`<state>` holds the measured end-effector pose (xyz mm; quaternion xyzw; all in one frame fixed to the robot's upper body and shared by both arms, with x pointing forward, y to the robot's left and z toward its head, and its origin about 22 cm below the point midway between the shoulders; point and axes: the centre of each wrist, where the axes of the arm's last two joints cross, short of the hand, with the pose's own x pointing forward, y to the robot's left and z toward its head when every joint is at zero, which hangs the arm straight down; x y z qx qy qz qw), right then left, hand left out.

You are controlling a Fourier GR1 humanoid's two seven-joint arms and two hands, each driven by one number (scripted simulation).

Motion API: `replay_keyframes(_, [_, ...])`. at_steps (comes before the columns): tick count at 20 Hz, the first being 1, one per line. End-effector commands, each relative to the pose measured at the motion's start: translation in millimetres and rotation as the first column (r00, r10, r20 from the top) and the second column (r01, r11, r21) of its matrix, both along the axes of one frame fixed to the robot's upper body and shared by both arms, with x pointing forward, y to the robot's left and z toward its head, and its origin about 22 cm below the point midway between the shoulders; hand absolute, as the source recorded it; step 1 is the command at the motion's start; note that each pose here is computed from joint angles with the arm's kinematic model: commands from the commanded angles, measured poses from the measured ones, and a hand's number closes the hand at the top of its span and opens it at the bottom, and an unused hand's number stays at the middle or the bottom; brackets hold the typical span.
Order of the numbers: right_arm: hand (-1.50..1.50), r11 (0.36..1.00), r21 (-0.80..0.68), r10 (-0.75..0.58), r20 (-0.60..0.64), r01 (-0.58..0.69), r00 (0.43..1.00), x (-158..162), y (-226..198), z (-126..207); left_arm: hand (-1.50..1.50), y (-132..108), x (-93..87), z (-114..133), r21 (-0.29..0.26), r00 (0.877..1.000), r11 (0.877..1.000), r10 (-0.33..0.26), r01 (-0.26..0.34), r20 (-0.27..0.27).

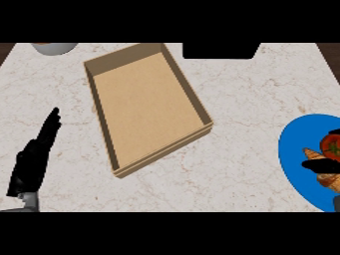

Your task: Pick the tomato from the plate and place it in the cardboard box

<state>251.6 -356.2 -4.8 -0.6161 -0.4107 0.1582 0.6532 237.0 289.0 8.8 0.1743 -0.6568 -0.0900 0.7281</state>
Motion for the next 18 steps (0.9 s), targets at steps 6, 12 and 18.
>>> replay_keyframes(6, [1.5,0.987,-0.112,0.115,-0.043,-0.119,0.992,2.3,44.3,16.8,0.0,5.7,3.6,3.6,0.004,1.0,1.0,-0.009,0.009,0.012])
replay_keyframes(12, [1.5,0.899,-0.045,0.403,-0.305,-0.436,0.863,11.7,166.1,11.0,0.0,8.9,-2.1,-1.7,-0.003,1.0,1.0,-0.024,0.024,-0.01])
replay_keyframes(18, [1.5,0.89,-0.051,0.436,-0.194,-0.453,0.879,-15.7,192.2,96.7,0.0,12.7,-5.4,3.3,0.002,1.0,1.0,0.0,0.0,0.003])
